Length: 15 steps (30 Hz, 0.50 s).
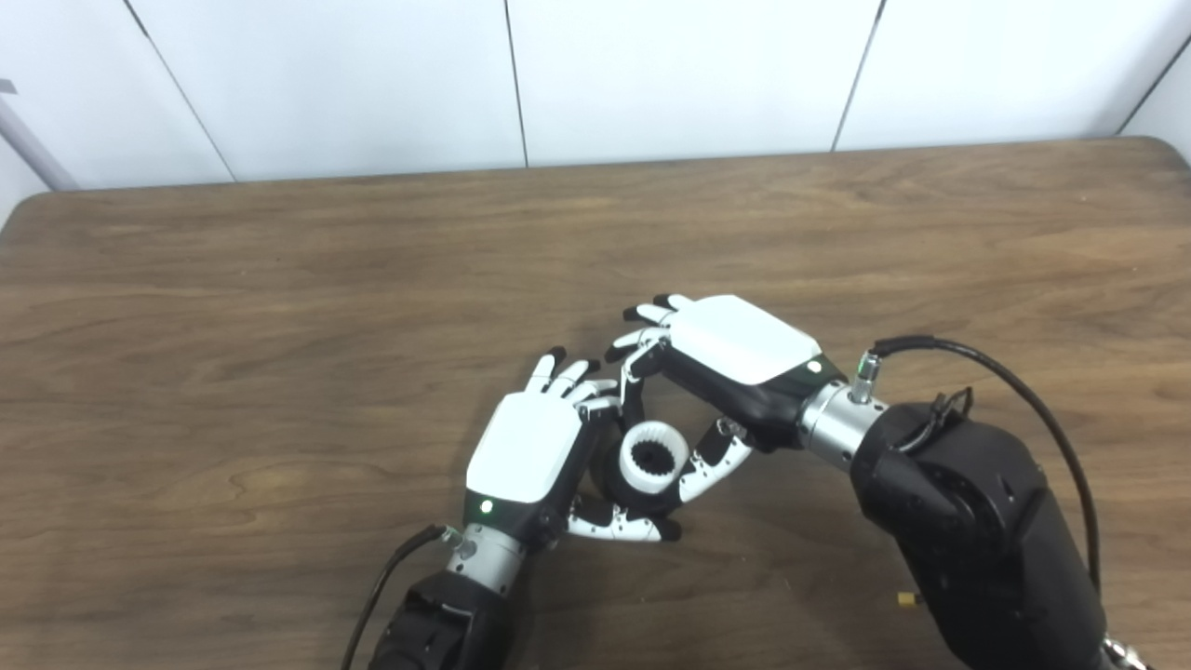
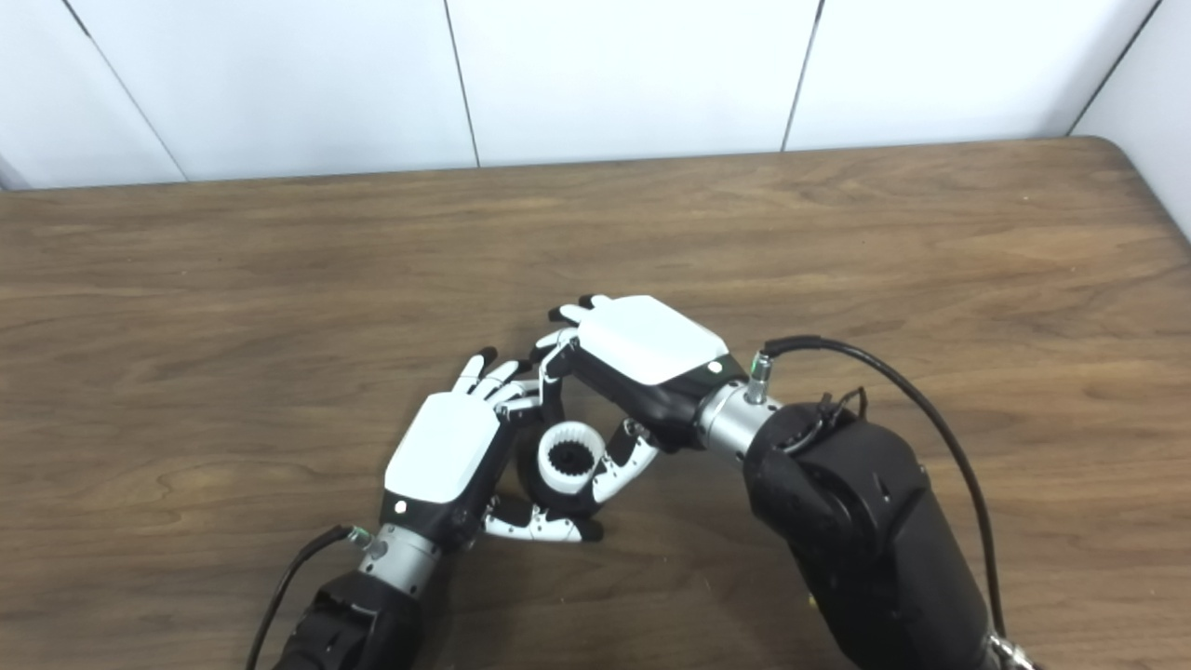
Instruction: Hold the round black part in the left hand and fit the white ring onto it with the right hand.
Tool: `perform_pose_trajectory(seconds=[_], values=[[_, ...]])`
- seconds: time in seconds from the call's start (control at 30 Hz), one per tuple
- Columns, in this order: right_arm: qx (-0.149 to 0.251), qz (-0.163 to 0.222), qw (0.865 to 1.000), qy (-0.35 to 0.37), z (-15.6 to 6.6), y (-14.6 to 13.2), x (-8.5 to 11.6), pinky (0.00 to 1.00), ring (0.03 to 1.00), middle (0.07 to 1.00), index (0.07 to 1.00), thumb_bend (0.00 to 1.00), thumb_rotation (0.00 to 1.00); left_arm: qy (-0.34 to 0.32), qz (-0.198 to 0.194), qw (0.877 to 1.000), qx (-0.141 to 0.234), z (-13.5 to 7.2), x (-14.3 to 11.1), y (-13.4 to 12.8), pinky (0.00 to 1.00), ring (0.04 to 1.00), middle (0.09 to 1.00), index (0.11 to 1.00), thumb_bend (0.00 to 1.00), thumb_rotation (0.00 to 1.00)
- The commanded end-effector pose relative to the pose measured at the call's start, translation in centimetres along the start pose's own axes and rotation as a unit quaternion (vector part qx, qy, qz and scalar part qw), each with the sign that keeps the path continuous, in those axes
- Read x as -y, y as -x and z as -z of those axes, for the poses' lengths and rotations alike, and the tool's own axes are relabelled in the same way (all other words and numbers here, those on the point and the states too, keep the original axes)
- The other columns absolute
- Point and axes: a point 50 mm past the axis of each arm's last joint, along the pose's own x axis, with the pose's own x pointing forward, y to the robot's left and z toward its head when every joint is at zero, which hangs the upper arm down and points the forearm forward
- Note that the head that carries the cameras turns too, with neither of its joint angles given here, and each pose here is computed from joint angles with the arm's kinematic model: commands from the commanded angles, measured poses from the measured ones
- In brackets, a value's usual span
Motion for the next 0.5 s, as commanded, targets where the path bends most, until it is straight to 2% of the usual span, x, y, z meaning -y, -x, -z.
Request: perform_pose_trajectory(seconds=[0.0,0.47], values=[[0.012,0.032,0.999,0.012,-0.36,0.01,0.86,1.00,0.955,0.833,0.484,0.52,0.13,-0.011,0.012,1.000,-0.006,0.13,0.37,-0.14,1.00,0.906,0.787,0.485,0.52,0.05],[0.013,0.036,0.999,0.020,-0.41,-0.26,1.20,1.00,0.968,0.833,0.484,0.52,0.13,-0.013,0.011,1.000,-0.005,-0.22,0.59,-0.29,1.00,0.903,0.788,0.485,0.52,0.05]])
